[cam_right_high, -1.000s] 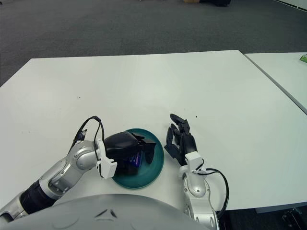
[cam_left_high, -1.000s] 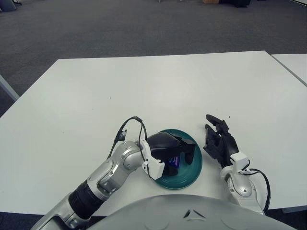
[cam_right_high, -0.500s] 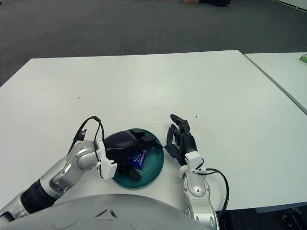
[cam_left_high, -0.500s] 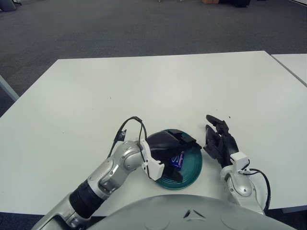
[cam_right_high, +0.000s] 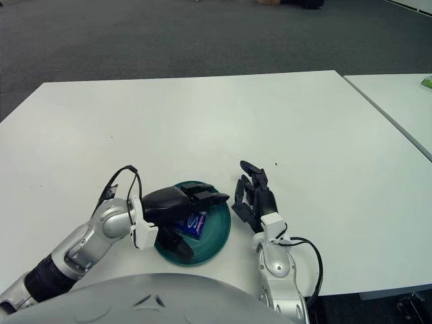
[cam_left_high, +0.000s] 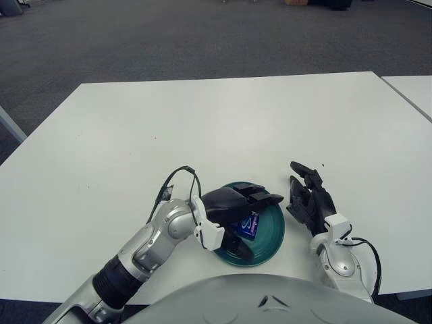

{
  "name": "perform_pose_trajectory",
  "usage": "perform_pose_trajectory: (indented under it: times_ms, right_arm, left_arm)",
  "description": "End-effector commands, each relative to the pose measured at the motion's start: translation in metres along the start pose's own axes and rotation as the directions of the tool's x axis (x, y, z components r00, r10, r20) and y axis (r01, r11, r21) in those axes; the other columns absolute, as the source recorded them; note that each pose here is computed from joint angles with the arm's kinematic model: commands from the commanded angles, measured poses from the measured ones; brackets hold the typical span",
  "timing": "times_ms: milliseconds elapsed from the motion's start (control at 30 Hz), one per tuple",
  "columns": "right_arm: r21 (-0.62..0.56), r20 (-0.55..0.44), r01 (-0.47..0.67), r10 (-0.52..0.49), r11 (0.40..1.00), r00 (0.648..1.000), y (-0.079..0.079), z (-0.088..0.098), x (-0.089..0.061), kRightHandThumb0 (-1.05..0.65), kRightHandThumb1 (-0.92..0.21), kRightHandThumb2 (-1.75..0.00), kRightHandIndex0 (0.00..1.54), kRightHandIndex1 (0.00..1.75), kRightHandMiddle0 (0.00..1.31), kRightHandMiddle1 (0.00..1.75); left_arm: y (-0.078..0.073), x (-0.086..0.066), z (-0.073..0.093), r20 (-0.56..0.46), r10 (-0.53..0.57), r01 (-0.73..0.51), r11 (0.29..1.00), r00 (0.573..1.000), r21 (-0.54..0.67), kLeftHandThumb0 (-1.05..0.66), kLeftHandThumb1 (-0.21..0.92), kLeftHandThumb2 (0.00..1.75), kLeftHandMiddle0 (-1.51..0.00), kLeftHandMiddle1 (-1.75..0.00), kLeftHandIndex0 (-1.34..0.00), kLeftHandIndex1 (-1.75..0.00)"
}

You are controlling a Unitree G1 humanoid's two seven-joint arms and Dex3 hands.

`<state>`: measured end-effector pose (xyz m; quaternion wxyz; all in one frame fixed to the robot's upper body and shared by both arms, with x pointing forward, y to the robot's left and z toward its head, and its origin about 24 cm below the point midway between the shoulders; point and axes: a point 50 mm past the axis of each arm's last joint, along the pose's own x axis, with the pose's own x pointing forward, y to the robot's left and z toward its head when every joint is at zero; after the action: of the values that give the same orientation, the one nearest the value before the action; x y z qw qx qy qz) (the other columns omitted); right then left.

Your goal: Put the gum into the plate.

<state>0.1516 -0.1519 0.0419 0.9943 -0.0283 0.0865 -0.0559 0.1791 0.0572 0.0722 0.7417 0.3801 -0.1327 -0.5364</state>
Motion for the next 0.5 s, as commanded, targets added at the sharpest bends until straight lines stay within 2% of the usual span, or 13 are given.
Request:
perform_pose_trajectory:
  times_ms: [0, 100, 133, 167, 233, 367, 467]
  right_arm:
    - [-0.001, -0.016, 0.023, -0.023, 1.0, 1.0, -0.004, -0.006, -0.006, -0.61, -0.92, -0.99, 0.28, 0.01, 0.0, 0.66]
    - [-0.002, -0.017, 0.033, -0.033, 0.999, 0.999, -0.004, -0.006, -0.007, -0.63, -0.92, -0.98, 0.29, 0.02, 0.0, 0.68]
    - [-0.001, -0.018, 0.036, -0.036, 0.999, 0.999, -0.004, -0.007, -0.007, -0.63, -0.92, -0.98, 0.3, 0.02, 0.0, 0.68]
    - [0.0, -0.019, 0.038, -0.038, 0.999, 0.999, -0.004, -0.007, -0.007, -0.64, -0.92, -0.98, 0.31, 0.02, 0.0, 0.69]
    - [0.003, -0.019, 0.041, -0.041, 0.999, 0.999, -0.004, -0.006, -0.008, -0.65, -0.92, -0.97, 0.32, 0.03, 0.0, 0.71]
    - [0.014, -0.019, 0.042, -0.042, 0.999, 0.999, -0.004, -0.006, -0.009, -0.67, -0.92, -0.96, 0.34, 0.03, 0.0, 0.74]
    - [0.021, -0.016, 0.045, -0.044, 0.999, 0.999, -0.003, -0.006, -0.009, -0.67, -0.92, -0.96, 0.35, 0.03, 0.0, 0.75]
  left_arm:
    - [0.005, -0.003, -0.002, -0.024, 0.069, -0.07, 0.997, 0.997, -0.041, -1.05, 0.92, 0.25, 0.0, 0.0, 0.0, 0.0]
    - [0.005, -0.005, -0.003, -0.064, 0.103, -0.111, 0.984, 0.993, -0.139, -1.05, 0.92, 0.25, 0.0, 0.0, 0.0, 0.0]
    - [0.006, -0.007, -0.005, -0.103, 0.154, -0.175, 0.953, 0.983, -0.247, -1.05, 0.92, 0.25, 0.0, 0.0, 0.0, 0.0]
    - [0.006, -0.008, -0.006, -0.133, 0.184, -0.218, 0.923, 0.974, -0.318, -1.05, 0.92, 0.39, 0.0, 0.0, 0.0, 0.0]
    - [0.005, -0.009, -0.007, -0.179, 0.249, -0.304, 0.844, 0.952, -0.441, -1.05, 0.92, 0.54, 0.0, 0.0, 0.0, 0.0]
    - [0.006, -0.014, -0.011, -0.222, 0.324, -0.392, 0.781, 0.92, -0.486, -1.05, 0.92, 0.76, 0.0, 0.0, 0.0, 0.0]
    - [0.001, -0.026, -0.019, -0.277, 0.363, -0.454, 0.766, 0.89, -0.454, -1.05, 0.92, 0.88, 0.0, 0.0, 0.0, 0.0]
